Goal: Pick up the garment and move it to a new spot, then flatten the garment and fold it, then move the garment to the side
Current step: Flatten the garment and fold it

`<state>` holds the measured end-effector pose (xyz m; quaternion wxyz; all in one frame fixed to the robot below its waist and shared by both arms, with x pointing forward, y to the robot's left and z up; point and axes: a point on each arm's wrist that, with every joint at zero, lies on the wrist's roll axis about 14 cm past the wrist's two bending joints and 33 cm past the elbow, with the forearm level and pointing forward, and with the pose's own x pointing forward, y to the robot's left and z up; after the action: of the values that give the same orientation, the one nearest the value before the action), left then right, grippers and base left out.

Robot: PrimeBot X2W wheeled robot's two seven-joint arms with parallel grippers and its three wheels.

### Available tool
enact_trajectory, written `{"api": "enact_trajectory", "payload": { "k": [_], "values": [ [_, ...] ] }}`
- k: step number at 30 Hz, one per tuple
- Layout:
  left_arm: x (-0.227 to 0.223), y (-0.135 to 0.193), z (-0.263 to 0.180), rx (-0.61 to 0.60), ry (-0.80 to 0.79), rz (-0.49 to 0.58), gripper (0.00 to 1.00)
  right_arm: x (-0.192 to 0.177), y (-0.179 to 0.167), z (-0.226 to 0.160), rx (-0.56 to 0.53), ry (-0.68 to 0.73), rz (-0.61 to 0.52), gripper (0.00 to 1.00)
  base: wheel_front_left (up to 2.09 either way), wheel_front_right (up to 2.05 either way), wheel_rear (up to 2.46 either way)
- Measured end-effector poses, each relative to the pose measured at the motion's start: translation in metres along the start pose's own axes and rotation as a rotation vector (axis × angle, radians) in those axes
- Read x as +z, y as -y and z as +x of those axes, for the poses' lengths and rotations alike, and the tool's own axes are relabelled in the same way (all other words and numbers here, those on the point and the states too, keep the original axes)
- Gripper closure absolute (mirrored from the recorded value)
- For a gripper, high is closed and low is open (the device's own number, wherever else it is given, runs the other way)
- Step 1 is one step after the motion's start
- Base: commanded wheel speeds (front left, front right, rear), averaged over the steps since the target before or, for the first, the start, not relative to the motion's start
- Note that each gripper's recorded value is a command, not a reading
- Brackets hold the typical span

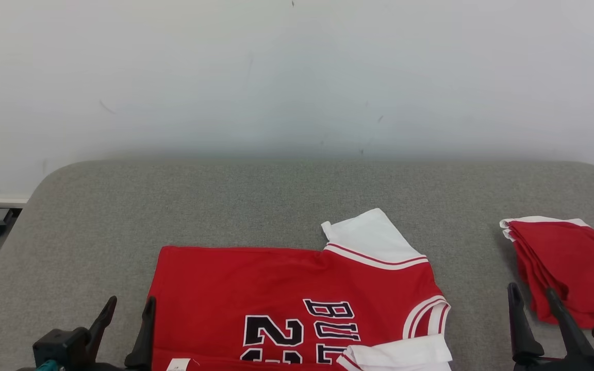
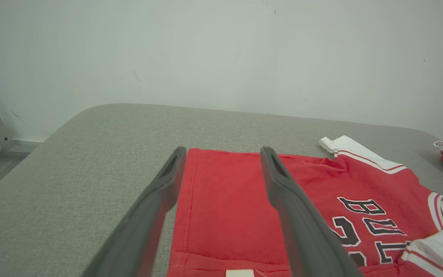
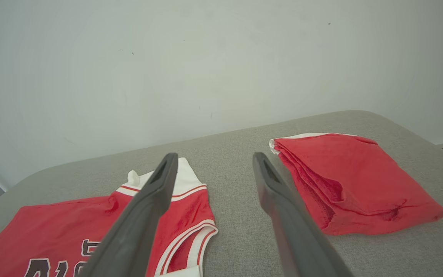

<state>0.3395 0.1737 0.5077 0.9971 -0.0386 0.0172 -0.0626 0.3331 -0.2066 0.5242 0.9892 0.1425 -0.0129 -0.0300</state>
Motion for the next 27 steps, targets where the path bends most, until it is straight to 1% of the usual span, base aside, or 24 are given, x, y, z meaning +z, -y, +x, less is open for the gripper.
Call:
{"api": "enact_trajectory", "payload": {
  "k": [4, 19, 24, 27],
  "values": [
    [0.000, -0.001, 0.000, 0.004, 0.000, -0.002, 0.00, -0.004, -0.003, 0.000, 0.017, -0.007, 0.001, 0.00, 0.00, 0.00, 0.00],
    [-0.003, -0.005, -0.001, 0.020, 0.001, -0.009, 0.00, -0.014, 0.000, 0.002, 0.007, -0.014, -0.010, 0.00, 0.00, 0.00, 0.00],
    [-0.004, -0.002, -0.001, 0.011, 0.000, -0.014, 0.00, -0.018, -0.002, 0.003, 0.014, -0.027, -0.024, 0.00, 0.00, 0.00, 0.00],
    [-0.009, 0.003, 0.001, -0.010, -0.022, -0.026, 0.00, -0.026, -0.008, 0.007, 0.031, -0.059, -0.034, 0.00, 0.00, 0.00, 0.00]
  ]
}}
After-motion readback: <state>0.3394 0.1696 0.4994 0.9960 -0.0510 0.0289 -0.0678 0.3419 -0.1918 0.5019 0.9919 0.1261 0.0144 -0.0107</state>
